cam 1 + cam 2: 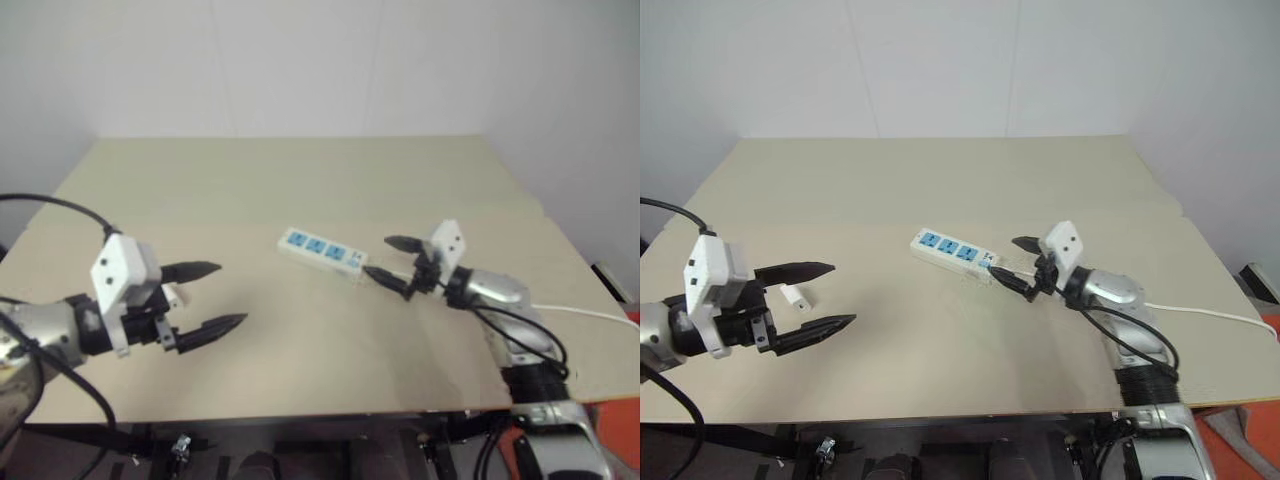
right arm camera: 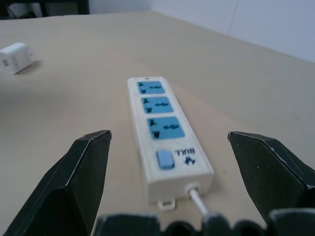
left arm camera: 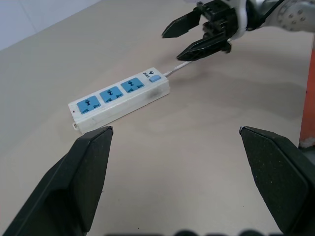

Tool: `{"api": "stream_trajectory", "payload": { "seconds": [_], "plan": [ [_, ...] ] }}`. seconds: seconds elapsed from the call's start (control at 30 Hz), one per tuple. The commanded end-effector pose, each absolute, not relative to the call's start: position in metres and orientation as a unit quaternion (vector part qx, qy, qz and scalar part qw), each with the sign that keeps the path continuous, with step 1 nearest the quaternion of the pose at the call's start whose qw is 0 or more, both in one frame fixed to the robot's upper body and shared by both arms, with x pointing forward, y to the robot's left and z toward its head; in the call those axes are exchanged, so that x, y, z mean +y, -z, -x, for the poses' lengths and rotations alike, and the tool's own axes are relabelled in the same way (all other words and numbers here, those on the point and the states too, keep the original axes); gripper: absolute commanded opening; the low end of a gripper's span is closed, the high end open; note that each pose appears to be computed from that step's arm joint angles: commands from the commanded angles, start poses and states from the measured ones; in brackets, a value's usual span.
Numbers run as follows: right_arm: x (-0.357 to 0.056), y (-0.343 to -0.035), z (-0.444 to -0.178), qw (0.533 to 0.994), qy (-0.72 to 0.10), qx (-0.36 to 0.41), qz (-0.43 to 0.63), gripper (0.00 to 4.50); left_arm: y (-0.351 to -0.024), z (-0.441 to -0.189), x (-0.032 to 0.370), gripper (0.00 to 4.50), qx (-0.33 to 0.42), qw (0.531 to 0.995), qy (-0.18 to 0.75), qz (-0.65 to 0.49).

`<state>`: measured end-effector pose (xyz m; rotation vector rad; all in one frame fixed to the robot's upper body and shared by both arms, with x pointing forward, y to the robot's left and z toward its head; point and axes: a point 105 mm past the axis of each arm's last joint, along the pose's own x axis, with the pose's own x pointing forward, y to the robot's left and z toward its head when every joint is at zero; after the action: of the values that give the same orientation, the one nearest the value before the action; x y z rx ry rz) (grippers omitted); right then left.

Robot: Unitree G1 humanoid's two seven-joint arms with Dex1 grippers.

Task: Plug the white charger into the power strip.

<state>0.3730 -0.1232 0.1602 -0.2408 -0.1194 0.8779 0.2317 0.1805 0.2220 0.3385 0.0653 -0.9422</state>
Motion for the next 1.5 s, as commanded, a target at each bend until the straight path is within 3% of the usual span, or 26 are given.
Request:
{"api": "stream_trajectory", "payload": {
  "seconds": [0.03,0.23,0.47,1.4,1.5],
  "plan": [
    [-0.112,-0.157,-0.39,0.902,-0.41,-0.07,0.114,4.44,-0.227,-0.234,0.179,4.5,0.007,0.872,0.459,-0.17],
    [-0.102,-0.145,-0.414,0.916,-0.381,-0.068,0.109,4.44,-0.221,-0.235,0.178,4.5,0.003,0.87,0.466,-0.165],
    [-0.104,-0.136,-0.422,0.914,-0.383,-0.062,0.121,4.44,-0.215,-0.233,0.182,4.5,0.006,0.869,0.466,-0.166],
    [-0.071,-0.103,-0.408,0.874,-0.48,0.003,0.074,4.44,-0.211,-0.227,0.194,4.5,0.011,0.862,0.475,-0.179],
    [-0.069,-0.097,-0.403,0.868,-0.491,0.005,0.07,3.91,-0.212,-0.227,0.195,4.5,0.012,0.861,0.475,-0.181]
  ]
}}
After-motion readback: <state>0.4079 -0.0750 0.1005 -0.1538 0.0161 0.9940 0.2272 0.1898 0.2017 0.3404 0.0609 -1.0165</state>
